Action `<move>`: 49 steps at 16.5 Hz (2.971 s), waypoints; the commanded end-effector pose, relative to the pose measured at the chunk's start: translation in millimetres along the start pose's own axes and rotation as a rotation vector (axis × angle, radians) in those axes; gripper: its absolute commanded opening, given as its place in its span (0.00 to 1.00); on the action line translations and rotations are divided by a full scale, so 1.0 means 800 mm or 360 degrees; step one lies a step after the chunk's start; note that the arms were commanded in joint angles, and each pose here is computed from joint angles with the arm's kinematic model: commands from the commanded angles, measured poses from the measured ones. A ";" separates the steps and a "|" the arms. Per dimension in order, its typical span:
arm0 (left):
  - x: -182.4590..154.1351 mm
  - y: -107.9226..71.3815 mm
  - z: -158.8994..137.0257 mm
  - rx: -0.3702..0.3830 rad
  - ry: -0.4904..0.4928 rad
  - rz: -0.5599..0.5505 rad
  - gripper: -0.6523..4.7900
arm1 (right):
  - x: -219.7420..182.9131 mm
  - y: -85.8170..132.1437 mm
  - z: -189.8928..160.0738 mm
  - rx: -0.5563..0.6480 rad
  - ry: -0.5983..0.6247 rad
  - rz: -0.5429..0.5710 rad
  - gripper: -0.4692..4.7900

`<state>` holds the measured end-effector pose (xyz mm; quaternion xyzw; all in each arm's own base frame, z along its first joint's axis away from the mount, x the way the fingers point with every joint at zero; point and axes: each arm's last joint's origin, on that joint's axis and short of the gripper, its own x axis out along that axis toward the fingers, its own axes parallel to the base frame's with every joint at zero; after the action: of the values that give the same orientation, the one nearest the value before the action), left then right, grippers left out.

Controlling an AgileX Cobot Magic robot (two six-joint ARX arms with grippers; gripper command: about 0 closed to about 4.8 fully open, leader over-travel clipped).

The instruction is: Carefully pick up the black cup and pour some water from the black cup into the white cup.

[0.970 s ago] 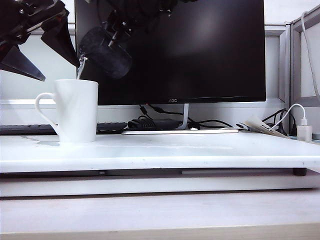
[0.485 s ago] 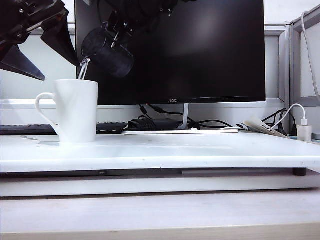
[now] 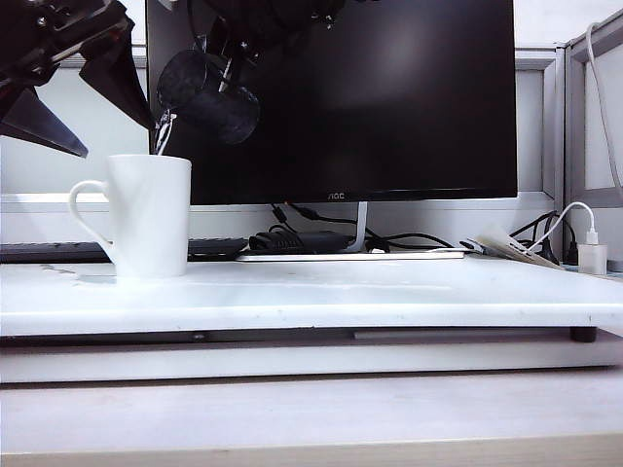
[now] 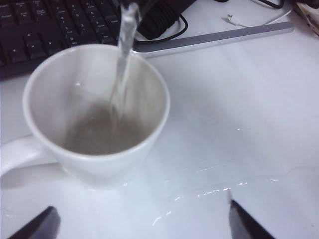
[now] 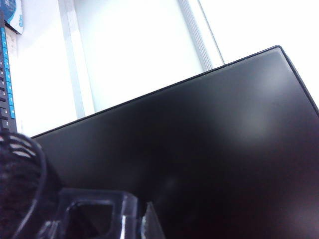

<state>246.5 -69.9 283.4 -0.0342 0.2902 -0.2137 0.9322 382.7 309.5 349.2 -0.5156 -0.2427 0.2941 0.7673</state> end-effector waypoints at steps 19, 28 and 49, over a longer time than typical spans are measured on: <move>-0.019 -0.005 0.015 0.0036 -0.0148 0.0033 1.00 | -0.015 -0.044 0.017 0.0839 -0.0001 -0.0345 0.09; -0.190 -0.045 0.045 0.0196 -0.0996 0.0024 1.00 | -0.244 -0.232 0.092 0.1419 0.0184 -0.0613 0.09; -0.105 -0.021 -0.085 0.0302 -0.0582 -0.0177 1.00 | -0.234 0.124 -0.111 0.2172 0.0775 -0.0406 0.09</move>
<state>140.5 -46.0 274.3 -0.0041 0.0935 -0.2792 0.9557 286.2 148.2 207.7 0.0488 0.1275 0.1630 0.9771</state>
